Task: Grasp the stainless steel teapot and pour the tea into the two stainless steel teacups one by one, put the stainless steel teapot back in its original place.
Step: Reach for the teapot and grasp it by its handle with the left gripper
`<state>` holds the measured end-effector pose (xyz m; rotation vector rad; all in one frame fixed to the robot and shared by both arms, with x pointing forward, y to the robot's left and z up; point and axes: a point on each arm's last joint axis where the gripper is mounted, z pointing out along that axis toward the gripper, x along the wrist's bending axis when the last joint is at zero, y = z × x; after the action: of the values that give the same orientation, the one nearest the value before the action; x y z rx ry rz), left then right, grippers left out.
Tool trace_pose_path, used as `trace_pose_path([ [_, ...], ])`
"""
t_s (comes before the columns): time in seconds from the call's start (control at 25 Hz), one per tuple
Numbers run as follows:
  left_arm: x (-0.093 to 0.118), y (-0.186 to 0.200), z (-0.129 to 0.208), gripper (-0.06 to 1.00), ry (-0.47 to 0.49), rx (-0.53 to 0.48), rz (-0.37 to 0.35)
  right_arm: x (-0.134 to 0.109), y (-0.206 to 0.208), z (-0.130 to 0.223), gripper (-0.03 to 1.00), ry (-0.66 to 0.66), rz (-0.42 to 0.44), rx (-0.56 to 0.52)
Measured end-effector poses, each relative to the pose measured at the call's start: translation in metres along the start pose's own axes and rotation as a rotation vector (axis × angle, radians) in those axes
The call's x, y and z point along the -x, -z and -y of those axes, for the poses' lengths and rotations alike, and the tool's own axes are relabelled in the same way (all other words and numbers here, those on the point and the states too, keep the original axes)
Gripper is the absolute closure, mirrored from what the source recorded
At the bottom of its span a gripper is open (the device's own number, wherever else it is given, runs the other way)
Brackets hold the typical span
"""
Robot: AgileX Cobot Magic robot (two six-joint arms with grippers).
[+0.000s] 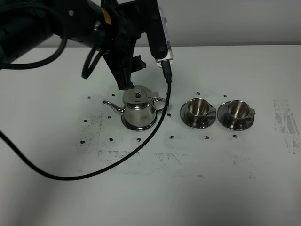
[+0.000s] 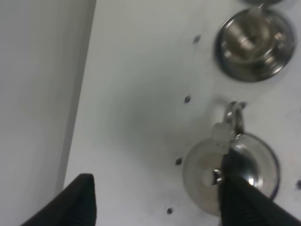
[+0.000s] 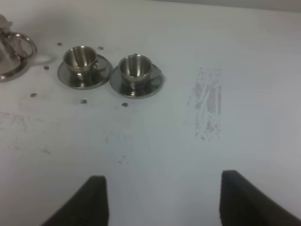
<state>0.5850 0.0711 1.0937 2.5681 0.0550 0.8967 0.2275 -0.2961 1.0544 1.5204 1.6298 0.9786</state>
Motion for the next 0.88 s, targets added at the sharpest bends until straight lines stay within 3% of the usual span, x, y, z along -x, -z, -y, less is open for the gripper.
trace_pose_path([
  [0.08,-0.002,-0.012,-0.004,0.39,-0.004,-0.052,-0.001,0.000,0.000,0.000,0.47,0.000,0.000,0.000],
  [0.32,0.000,-0.054,-0.005,0.39,-0.048,-0.157,0.087,0.000,0.000,0.000,0.47,0.001,0.000,0.000],
  [0.56,0.017,-0.089,0.000,0.39,-0.101,-0.157,0.204,0.000,0.000,0.000,0.47,0.000,0.000,0.000],
  [0.88,0.032,-0.112,-0.001,0.38,-0.095,-0.135,0.242,0.000,0.000,0.000,0.47,0.000,0.000,0.000],
])
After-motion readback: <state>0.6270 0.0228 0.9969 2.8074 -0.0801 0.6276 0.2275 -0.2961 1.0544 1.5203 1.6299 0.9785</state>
